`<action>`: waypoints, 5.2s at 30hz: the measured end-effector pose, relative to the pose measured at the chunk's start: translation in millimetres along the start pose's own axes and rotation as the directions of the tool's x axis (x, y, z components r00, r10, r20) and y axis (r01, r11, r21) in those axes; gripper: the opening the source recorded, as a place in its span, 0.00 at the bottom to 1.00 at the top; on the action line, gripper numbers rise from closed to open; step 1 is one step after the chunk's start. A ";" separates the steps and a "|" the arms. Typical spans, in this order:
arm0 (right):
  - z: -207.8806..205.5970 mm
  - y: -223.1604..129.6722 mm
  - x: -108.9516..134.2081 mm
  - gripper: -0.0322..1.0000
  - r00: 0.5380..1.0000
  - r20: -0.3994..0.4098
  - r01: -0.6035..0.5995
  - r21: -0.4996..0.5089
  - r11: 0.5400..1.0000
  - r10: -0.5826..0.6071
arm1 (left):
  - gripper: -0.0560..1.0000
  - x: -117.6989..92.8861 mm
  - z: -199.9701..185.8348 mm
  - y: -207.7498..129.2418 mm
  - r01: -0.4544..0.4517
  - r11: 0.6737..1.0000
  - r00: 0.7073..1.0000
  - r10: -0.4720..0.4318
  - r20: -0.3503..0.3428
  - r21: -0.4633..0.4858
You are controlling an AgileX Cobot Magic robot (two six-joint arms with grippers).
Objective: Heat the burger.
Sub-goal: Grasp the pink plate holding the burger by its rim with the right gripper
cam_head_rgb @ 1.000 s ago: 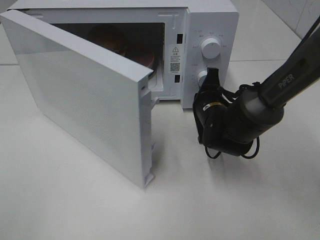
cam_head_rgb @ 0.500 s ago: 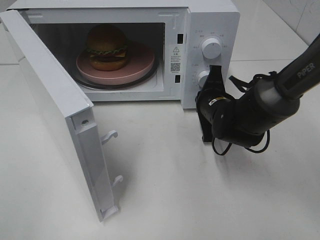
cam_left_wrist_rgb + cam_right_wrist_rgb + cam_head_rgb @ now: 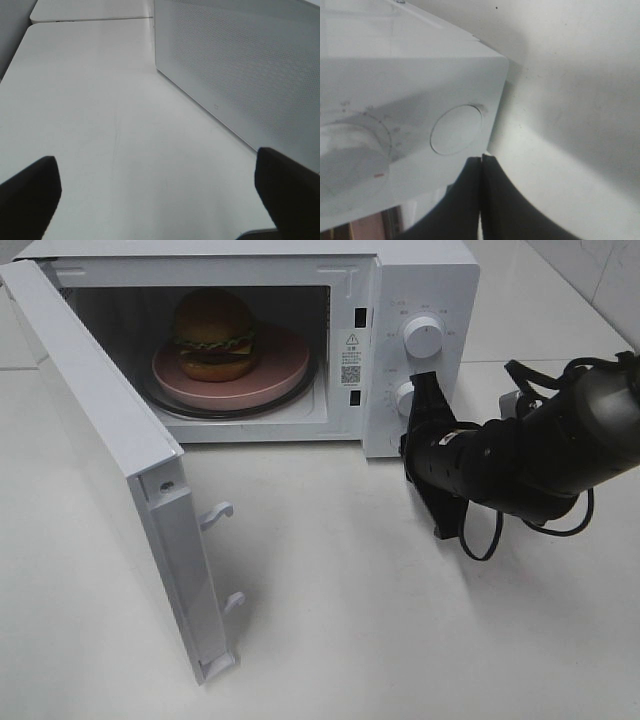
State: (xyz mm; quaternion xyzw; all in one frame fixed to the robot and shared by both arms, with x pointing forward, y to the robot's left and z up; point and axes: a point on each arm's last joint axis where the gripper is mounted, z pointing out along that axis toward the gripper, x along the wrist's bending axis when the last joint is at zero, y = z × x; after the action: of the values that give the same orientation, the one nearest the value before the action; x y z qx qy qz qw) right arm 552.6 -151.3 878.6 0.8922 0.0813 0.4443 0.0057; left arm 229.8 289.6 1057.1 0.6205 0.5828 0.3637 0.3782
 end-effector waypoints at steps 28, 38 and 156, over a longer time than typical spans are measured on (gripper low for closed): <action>-75.0 -1.4 23.1 0.06 0.210 -0.224 0.820 0.571 0.046 -0.952 | 0.97 0.0 0.0 0.0 0.000 1.000 1.000 0.000 0.000 0.000; -90.0 -4.0 45.6 0.08 -0.177 -0.534 0.719 0.503 -0.479 -0.827 | 0.97 0.0 0.0 0.0 0.000 1.000 1.000 0.000 0.000 0.000; 74.2 -144.4 133.3 0.12 -0.942 -0.335 0.066 -0.259 -0.964 0.025 | 0.97 0.0 0.0 0.0 0.000 1.000 1.000 0.000 0.000 0.000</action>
State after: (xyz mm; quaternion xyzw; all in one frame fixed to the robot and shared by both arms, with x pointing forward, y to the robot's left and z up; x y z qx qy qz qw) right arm 670.2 15.8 927.3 -0.1289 0.9481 0.1053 0.2709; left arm 229.8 289.6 1057.1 0.6205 0.5828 0.3637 0.3782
